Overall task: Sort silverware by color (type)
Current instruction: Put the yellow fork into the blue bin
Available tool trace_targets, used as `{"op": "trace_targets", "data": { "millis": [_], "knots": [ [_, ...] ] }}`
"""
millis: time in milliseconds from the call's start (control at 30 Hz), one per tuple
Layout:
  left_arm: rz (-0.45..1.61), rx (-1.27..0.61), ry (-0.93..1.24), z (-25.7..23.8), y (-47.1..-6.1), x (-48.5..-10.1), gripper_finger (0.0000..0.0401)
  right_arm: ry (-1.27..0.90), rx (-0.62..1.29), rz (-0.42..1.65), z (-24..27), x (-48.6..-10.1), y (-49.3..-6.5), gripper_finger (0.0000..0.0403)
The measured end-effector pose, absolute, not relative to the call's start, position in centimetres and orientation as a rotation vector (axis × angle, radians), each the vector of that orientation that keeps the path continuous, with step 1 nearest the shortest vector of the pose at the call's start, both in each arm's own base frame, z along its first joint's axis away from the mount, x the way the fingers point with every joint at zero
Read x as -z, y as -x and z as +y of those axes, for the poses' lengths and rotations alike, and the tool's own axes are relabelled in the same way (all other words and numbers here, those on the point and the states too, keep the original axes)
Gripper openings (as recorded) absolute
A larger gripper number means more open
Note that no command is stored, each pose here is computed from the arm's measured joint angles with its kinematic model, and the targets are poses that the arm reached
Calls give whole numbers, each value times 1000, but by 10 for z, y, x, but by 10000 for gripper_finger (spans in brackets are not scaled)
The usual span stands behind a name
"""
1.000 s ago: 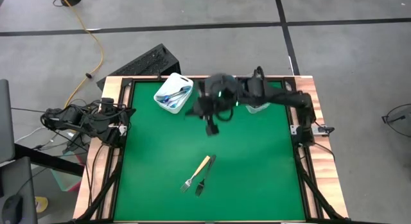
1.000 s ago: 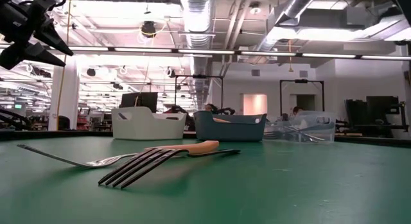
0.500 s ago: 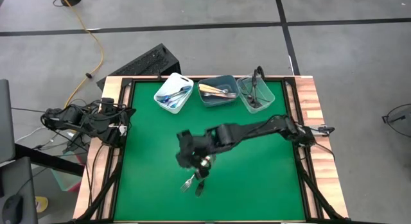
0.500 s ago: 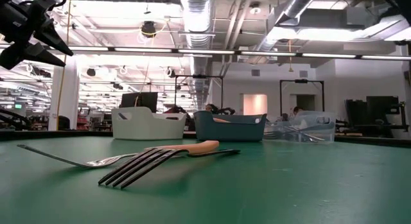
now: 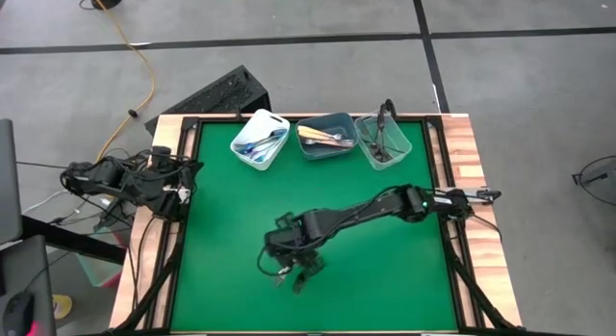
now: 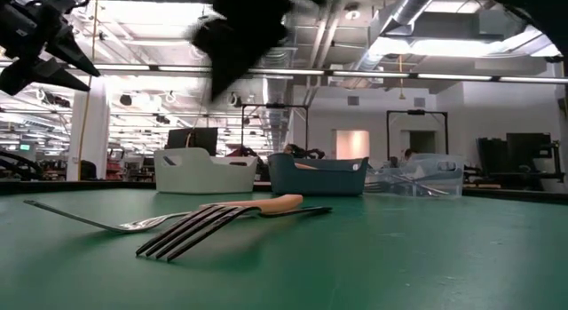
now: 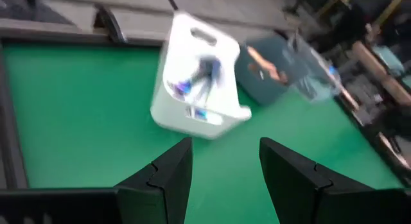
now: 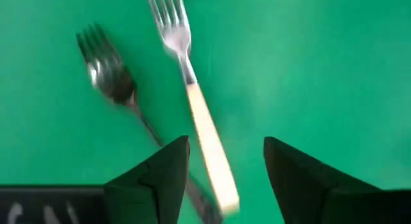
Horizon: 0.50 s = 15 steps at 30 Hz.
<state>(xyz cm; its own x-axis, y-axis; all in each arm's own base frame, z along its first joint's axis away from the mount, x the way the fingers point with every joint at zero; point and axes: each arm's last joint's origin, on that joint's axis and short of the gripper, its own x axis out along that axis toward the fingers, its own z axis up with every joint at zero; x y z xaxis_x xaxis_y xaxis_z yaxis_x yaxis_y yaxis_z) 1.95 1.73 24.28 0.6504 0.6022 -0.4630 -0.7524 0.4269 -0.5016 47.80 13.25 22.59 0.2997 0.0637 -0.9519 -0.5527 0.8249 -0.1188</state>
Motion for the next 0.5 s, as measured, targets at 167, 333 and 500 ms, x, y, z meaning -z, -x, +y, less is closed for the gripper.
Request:
{"op": "trace_targets", "data": {
  "millis": [167,333,500],
  "knots": [
    [231,-862,735,17,-20,-242,164,473,-456,1233,136,-213,-480,229],
    [243,-855,736,17,-21,-241,164,481,-464,1200,137,-214,-482,226],
    [244,-852,739,17,-21,-241,164,485,-468,1172,143,-215,-483,225]
  ]
}}
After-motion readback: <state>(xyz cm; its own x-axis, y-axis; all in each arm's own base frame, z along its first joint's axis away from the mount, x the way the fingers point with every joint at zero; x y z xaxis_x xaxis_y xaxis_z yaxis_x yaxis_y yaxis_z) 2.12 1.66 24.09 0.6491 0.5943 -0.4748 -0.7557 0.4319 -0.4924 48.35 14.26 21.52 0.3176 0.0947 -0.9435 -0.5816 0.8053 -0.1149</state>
